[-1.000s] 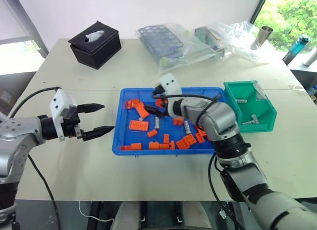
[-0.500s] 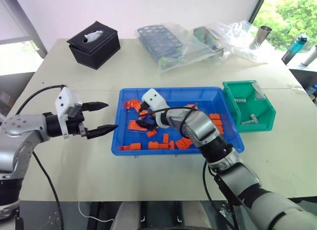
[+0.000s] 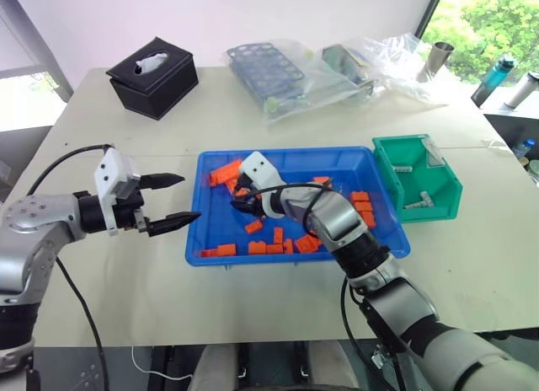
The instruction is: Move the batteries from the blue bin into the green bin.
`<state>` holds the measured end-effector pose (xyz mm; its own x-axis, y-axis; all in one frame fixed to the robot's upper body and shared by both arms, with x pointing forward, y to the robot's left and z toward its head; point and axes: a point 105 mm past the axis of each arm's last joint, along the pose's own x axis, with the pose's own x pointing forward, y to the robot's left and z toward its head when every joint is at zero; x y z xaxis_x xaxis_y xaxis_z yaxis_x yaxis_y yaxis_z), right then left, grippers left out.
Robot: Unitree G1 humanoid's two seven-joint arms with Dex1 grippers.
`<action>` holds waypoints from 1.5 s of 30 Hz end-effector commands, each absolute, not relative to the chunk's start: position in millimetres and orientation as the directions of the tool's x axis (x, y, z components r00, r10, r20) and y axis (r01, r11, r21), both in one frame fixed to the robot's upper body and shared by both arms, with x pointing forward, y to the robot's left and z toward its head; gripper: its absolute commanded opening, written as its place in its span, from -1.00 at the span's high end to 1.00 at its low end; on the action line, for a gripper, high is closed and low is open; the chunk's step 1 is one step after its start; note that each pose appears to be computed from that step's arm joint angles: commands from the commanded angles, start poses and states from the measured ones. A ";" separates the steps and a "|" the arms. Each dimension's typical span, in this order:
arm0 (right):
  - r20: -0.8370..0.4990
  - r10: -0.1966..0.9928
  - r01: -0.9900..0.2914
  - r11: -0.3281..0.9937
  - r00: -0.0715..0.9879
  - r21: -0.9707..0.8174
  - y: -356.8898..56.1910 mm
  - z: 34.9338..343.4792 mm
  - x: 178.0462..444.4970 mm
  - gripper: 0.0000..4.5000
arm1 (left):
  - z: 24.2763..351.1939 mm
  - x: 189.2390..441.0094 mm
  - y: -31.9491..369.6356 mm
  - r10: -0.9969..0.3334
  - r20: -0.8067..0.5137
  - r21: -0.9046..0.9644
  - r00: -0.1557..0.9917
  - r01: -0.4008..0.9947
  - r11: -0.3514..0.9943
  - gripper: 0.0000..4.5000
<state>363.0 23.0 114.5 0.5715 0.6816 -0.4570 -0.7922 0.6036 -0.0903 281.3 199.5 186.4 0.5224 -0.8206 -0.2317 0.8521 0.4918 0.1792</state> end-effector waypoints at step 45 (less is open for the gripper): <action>-0.337 0.089 -0.228 0.888 0.937 -0.399 -293.3 215.3 345.6 -0.99 | 198.0 293.8 163.0 -0.896 -0.155 0.206 0.416 0.901 0.383 -1.00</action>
